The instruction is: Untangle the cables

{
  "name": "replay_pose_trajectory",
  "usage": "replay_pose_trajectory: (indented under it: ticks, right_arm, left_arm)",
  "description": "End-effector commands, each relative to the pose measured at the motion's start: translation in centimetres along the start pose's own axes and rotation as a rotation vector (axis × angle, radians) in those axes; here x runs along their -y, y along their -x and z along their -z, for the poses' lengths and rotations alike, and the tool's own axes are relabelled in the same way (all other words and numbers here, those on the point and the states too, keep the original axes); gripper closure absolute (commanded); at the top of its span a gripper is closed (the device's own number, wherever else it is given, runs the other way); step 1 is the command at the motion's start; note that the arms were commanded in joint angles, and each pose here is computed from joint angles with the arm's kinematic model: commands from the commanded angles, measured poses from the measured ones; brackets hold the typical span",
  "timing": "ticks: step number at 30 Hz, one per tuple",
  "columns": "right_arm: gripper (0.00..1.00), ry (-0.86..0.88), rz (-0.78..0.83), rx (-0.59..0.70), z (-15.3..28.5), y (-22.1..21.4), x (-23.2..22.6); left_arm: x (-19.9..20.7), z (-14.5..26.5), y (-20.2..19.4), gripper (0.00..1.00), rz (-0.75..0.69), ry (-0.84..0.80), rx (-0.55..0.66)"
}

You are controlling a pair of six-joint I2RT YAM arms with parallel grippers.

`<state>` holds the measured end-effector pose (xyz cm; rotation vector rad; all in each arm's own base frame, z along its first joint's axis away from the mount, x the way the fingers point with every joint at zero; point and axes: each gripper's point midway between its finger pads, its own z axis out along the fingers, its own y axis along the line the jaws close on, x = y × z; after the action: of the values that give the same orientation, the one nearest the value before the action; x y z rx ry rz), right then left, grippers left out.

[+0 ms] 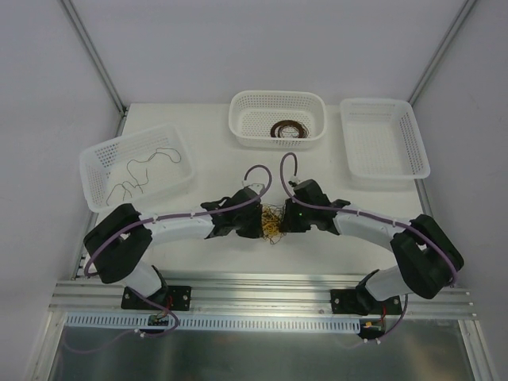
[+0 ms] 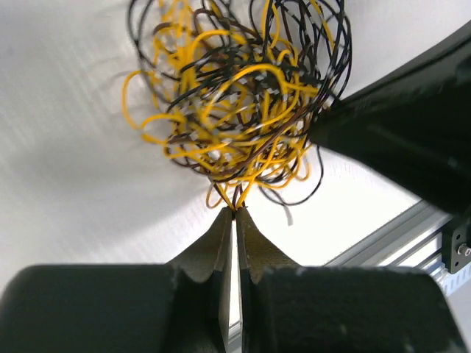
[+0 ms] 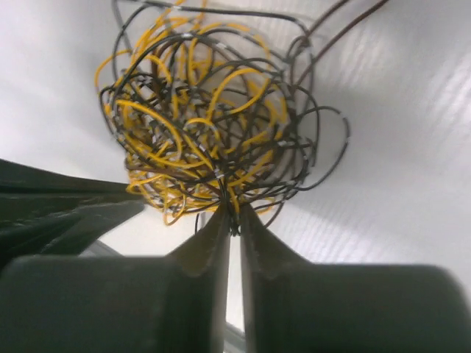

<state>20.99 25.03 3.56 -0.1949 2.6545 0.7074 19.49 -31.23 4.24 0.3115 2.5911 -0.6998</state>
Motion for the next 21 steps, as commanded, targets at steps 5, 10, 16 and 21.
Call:
replay_pose_trajectory:
  ticks: [5, 10, 16, 21]
  right_arm:
    - [0.99, -0.102, -0.066, 0.121, 2.7, 2.4, 4.5]
    - [0.99, -0.151, -0.046, 0.266, 8.8, 6.4, 5.5]
    - [1.00, -0.208, 0.077, 0.396, 17.6, 10.4, 4.5]
    - [0.99, -0.191, 0.128, 0.525, 24.1, 12.8, 2.2]
  left_arm:
    - [-0.6, 3.6, 2.3, 1.00, 0.031, 0.009, 0.173]
    - [-3.5, 7.8, 5.0, 1.00, 0.099, 0.082, 0.294]
    - [-6.8, 14.3, 8.1, 1.00, 0.146, 0.152, 0.463]
    - [-10.0, 18.6, 9.4, 1.00, 0.158, 0.303, 0.549]
